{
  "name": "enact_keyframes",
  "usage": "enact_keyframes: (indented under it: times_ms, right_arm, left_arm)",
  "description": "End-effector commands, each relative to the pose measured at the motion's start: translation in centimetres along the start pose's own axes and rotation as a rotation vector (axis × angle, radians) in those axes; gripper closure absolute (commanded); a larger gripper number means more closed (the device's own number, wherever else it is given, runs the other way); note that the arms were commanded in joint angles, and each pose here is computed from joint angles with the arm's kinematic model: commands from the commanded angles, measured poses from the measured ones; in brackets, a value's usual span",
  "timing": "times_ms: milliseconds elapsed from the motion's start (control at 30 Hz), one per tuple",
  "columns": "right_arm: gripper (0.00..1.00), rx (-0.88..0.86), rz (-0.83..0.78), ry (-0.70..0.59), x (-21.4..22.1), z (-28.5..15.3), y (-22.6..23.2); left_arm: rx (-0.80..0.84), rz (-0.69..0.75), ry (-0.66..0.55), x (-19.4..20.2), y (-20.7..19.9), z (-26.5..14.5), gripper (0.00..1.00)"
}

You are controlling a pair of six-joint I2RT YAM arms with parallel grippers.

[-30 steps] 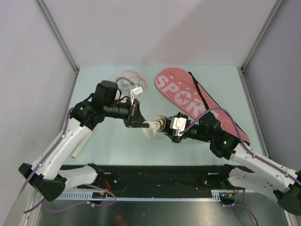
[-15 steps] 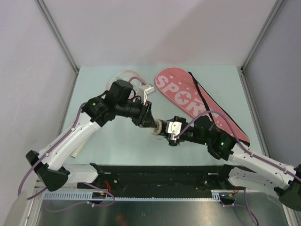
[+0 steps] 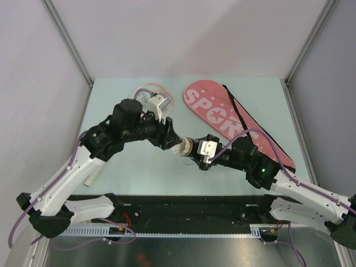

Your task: Pack up the badminton gear

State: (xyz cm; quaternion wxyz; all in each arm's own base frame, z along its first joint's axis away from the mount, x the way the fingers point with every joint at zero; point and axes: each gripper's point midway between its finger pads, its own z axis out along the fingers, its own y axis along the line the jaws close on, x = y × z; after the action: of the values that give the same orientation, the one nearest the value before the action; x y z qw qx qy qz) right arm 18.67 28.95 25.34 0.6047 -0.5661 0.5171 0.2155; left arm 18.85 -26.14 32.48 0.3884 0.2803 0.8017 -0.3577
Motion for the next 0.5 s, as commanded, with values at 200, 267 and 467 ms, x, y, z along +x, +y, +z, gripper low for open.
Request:
enact_keyframes:
  times_ms: [200, 267, 467]
  right_arm:
    - [1.00, 0.057, -0.026, -0.157, -4.8, -0.8, -1.8]
    - [1.00, 0.059, -0.026, -0.167, -5.1, -0.8, -1.9]
    - [1.00, 0.048, -0.028, -0.205, -6.0, -0.7, -1.8]
  left_arm:
    - [0.008, 0.052, -0.017, -0.3, -0.6, 0.7, 0.29]
    - [0.016, 0.072, -0.012, -0.3, -1.4, 1.5, 0.29]
    - [0.025, 0.024, -0.035, -0.6, -1.8, 4.9, 0.30]
